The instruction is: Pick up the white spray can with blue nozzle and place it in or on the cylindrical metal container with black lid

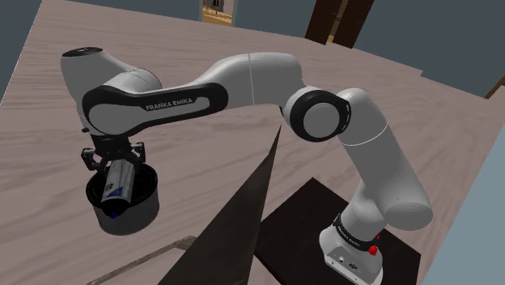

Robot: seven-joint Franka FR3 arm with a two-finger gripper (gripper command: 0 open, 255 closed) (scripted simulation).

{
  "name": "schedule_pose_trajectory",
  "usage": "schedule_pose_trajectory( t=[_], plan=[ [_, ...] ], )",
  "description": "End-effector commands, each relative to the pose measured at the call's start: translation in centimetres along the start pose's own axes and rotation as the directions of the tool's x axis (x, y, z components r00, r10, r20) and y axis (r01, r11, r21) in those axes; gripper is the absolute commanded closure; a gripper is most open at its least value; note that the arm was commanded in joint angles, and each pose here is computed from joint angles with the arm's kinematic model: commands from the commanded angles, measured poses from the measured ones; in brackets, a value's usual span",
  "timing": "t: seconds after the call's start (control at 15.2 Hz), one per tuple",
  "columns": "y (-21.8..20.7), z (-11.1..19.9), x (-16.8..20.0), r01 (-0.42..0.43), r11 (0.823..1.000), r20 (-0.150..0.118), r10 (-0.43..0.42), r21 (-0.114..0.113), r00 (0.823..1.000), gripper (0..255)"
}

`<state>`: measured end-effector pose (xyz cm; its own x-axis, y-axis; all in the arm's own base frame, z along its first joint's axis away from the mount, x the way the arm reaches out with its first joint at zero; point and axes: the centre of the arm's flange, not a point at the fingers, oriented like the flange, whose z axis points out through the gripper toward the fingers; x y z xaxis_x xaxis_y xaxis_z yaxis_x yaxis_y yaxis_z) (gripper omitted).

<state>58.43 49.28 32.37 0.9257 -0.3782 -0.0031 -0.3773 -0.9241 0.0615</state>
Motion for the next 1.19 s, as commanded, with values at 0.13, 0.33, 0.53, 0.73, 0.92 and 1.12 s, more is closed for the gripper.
schedule_pose_trajectory(
  t=[0.13, 0.33, 0.53, 0.73, 0.92, 1.12],
  plan=[
    [0.0, 0.3, 0.0, 0.000, 1.000, 0.000, 0.000, 0.000, 1.000, 255],
    [0.0, 0.3, 0.0, 0.000, 1.000, 0.000, 0.000, 0.000, 1.000, 255],
    [0.0, 0.3, 0.0, 0.000, 1.000, 0.000, 0.000, 0.000, 1.000, 0],
    [0.0, 0.3, 0.0, 0.000, 1.000, 0.000, 0.000, 0.000, 1.000, 0],
    [0.0, -3.7, 0.0, 0.000, 1.000, 0.000, 0.000, 0.000, 1.000, 0],
    [0.0, -4.7, 0.0, 0.000, 1.000, 0.000, 0.000, 0.000, 1.000, 0]
  ],
)
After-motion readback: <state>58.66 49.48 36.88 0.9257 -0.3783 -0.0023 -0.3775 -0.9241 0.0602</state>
